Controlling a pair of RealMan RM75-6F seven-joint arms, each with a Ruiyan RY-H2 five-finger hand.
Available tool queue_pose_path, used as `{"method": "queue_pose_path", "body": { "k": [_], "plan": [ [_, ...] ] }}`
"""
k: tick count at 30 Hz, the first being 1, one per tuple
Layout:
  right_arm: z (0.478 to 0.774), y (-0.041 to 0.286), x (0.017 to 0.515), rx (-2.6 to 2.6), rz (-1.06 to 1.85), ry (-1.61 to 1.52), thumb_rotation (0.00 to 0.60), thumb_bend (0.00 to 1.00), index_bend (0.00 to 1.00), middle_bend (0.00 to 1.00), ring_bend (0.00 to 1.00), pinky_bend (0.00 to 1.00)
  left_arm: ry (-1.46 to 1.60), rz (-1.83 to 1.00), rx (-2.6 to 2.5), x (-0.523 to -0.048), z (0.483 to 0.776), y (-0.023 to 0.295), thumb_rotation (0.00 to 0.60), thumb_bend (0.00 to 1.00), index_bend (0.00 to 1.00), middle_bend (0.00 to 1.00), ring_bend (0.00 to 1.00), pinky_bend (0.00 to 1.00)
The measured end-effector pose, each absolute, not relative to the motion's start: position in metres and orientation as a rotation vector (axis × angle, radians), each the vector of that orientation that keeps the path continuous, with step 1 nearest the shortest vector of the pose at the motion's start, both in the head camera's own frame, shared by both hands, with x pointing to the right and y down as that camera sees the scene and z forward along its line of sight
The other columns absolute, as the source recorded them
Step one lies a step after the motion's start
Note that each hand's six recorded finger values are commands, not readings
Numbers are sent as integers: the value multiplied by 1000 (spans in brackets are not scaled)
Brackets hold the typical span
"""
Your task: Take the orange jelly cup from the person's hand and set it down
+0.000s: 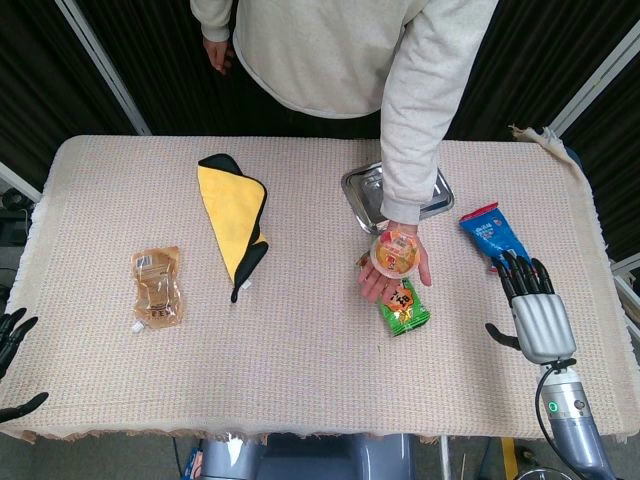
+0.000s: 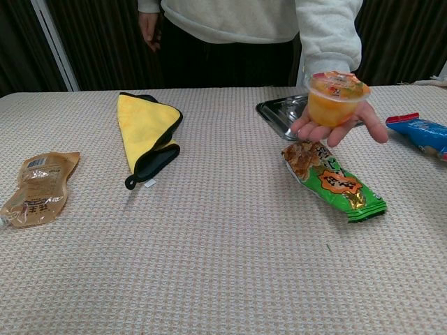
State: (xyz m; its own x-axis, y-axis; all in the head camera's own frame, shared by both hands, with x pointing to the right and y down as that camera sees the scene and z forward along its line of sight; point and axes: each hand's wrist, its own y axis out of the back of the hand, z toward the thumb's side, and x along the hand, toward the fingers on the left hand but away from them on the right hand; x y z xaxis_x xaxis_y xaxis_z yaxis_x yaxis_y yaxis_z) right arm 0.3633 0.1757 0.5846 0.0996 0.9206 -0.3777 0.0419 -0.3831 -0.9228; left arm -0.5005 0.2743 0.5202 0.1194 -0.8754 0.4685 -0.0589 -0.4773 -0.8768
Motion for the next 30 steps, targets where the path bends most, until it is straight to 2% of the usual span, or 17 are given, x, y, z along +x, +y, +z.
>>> {"method": "queue_pose_path", "body": {
  "k": [15, 23, 30],
  "plan": [
    [575, 168, 343, -1657, 1365, -998, 600, 90, 35, 0, 0, 0, 922, -1440, -1680, -501, 520, 274, 600, 0, 45, 0, 0, 0],
    [568, 130, 299, -1745, 1371, -981, 600, 74, 62, 1, 0, 0, 920, -1443, -1689, -501, 521, 274, 600, 0, 45, 0, 0, 0],
    [578, 99, 259, -1805, 1426, -917, 600, 74, 92, 18, 0, 0, 926, -1441, -1699, -502, 520, 275, 600, 0, 45, 0, 0, 0]
  ]
}}
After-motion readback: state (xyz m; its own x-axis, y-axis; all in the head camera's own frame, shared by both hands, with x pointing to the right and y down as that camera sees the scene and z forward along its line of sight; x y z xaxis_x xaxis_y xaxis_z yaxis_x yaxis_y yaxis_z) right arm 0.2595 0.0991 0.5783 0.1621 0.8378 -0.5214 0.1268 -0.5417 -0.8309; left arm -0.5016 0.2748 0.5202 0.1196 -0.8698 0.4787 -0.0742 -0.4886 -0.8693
